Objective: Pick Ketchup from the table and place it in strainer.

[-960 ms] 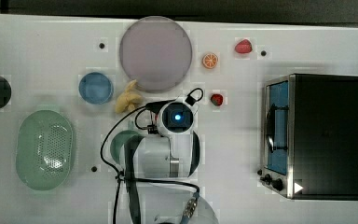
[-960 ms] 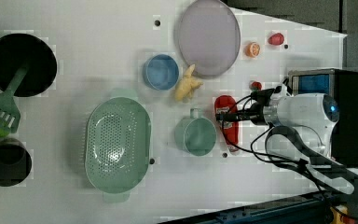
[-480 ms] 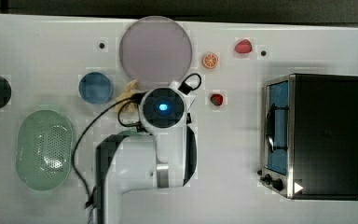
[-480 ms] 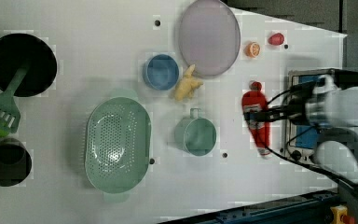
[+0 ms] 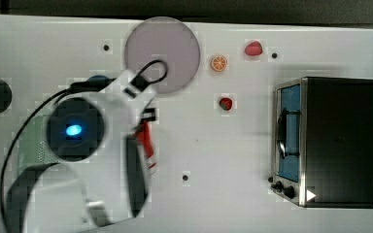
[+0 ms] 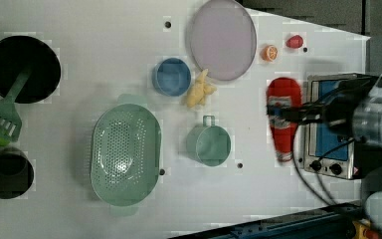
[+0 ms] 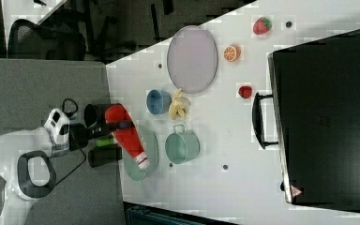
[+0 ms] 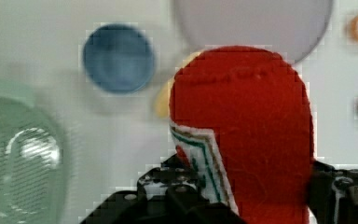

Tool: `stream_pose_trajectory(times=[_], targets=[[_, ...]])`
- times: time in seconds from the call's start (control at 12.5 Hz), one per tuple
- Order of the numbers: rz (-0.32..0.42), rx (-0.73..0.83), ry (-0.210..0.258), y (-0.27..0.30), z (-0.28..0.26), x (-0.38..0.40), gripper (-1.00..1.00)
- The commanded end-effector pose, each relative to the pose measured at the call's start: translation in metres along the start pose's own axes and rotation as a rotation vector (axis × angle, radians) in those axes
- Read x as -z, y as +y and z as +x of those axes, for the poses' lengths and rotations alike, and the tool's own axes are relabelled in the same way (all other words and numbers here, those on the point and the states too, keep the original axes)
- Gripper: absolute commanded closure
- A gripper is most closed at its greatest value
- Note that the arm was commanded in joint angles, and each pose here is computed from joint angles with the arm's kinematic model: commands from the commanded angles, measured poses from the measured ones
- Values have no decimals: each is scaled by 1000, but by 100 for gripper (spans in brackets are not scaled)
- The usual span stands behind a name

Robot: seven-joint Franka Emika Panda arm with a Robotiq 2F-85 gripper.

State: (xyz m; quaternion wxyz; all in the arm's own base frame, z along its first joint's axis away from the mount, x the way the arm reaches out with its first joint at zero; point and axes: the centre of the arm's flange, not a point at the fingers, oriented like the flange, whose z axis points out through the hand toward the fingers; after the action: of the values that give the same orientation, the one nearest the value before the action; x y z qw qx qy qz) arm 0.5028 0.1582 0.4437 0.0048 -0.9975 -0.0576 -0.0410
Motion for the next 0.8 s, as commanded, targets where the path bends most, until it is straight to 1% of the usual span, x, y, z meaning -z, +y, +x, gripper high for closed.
stream_pose_trajectory(times=[0.08, 0.32, 0.4, 0.48, 0.64, 0.72, 0.8], targets=[[-16, -150, -86, -85, -32, -34, -25], [-12, -223, -103, -143, -54, -46, -25], [2, -240, -101, -161, -60, -53, -25], [27, -260, -94, -177, -63, -60, -25], [110, -317, -66, -204, -63, -75, -25], [146, -340, -69, -215, -64, -86, -25], [168, -359, -87, -222, -65, -98, -25]])
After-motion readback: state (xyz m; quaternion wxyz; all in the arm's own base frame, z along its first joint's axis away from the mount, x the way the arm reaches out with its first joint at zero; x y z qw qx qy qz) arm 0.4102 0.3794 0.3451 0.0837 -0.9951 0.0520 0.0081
